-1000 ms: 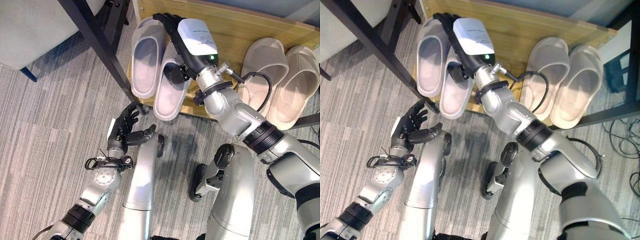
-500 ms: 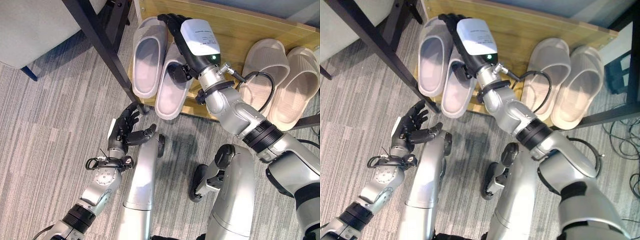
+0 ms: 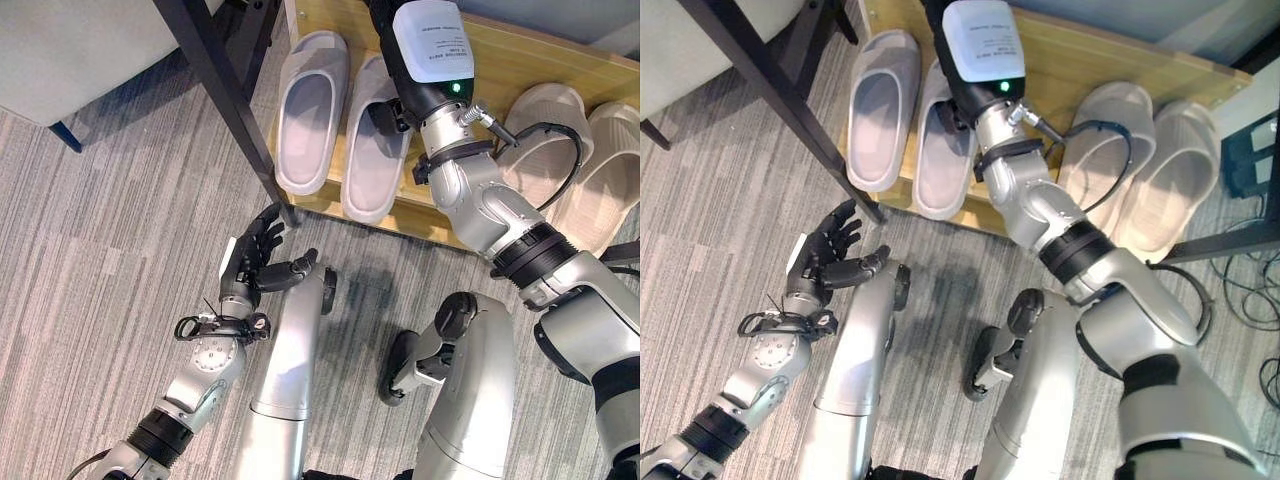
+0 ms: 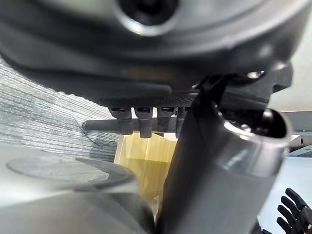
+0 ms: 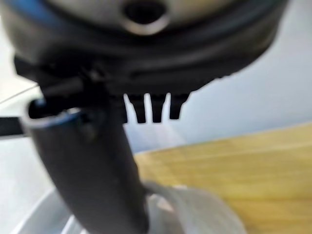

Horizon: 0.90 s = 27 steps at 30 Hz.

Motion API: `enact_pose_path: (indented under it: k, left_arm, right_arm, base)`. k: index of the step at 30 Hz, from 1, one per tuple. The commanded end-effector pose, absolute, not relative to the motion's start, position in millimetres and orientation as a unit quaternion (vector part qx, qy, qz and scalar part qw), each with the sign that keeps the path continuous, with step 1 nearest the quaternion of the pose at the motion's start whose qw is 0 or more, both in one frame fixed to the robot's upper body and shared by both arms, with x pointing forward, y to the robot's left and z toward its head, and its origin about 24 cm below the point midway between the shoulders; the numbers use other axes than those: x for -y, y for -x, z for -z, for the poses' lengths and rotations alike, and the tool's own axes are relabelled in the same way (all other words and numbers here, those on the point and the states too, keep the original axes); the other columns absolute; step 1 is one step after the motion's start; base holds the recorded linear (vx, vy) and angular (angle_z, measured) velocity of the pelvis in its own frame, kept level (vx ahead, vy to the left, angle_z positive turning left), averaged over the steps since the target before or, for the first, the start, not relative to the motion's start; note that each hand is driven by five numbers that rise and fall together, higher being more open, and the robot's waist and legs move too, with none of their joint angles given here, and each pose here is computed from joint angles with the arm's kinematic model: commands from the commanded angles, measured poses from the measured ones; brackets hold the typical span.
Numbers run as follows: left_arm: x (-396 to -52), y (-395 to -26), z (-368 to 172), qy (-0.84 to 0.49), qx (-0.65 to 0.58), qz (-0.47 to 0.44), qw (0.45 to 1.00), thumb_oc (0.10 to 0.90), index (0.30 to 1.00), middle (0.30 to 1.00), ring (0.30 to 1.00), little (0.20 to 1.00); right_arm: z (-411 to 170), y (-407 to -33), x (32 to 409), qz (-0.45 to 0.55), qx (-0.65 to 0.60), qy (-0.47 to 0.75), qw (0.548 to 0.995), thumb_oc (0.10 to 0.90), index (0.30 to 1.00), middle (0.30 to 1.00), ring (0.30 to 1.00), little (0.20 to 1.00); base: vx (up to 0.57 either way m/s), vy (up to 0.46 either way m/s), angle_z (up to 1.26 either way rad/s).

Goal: Arrange the slippers neatly on the shoe rack.

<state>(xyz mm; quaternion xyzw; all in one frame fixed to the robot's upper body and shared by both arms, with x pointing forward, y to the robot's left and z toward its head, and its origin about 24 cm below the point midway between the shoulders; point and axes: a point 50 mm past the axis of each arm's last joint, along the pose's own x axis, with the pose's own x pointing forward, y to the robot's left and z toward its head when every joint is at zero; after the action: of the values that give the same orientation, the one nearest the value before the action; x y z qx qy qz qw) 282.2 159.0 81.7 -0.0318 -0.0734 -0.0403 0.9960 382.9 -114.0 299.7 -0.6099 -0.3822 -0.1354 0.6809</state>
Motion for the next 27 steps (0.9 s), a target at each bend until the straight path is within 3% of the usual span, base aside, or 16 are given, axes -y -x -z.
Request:
enact_pose_path:
  k: [1, 12, 27]
  left_arm:
    - [-130, -267, -87, 0.058, 0.107, 0.098, 0.988, 0.800, 0.900, 0.900, 0.900, 0.900]
    - [-128, -267, -86, 0.056, 0.105, 0.102, 0.988, 0.800, 0.900, 0.900, 0.900, 0.900]
    - [-142, -265, -86, 0.055, 0.106, 0.068, 0.991, 0.800, 0.900, 0.900, 0.900, 0.900]
  right_arm:
    - [-379, -355, 101, 0.227, 0.503, 0.575, 0.604, 0.800, 0.900, 0.900, 0.900, 0.900]
    - [-375, -364, 94, 0.213, 0.487, 0.578, 0.619, 0.800, 0.900, 0.900, 0.900, 0.900]
    - [-359, -349, 90, 0.172, 0.516, 0.540, 0.642, 0.800, 0.900, 0.900, 0.900, 0.900]
  base:
    - [0.02, -0.013, 0.07]
    - [0.01, 0.000, 0.03]
    - [0.00, -0.007, 0.00]
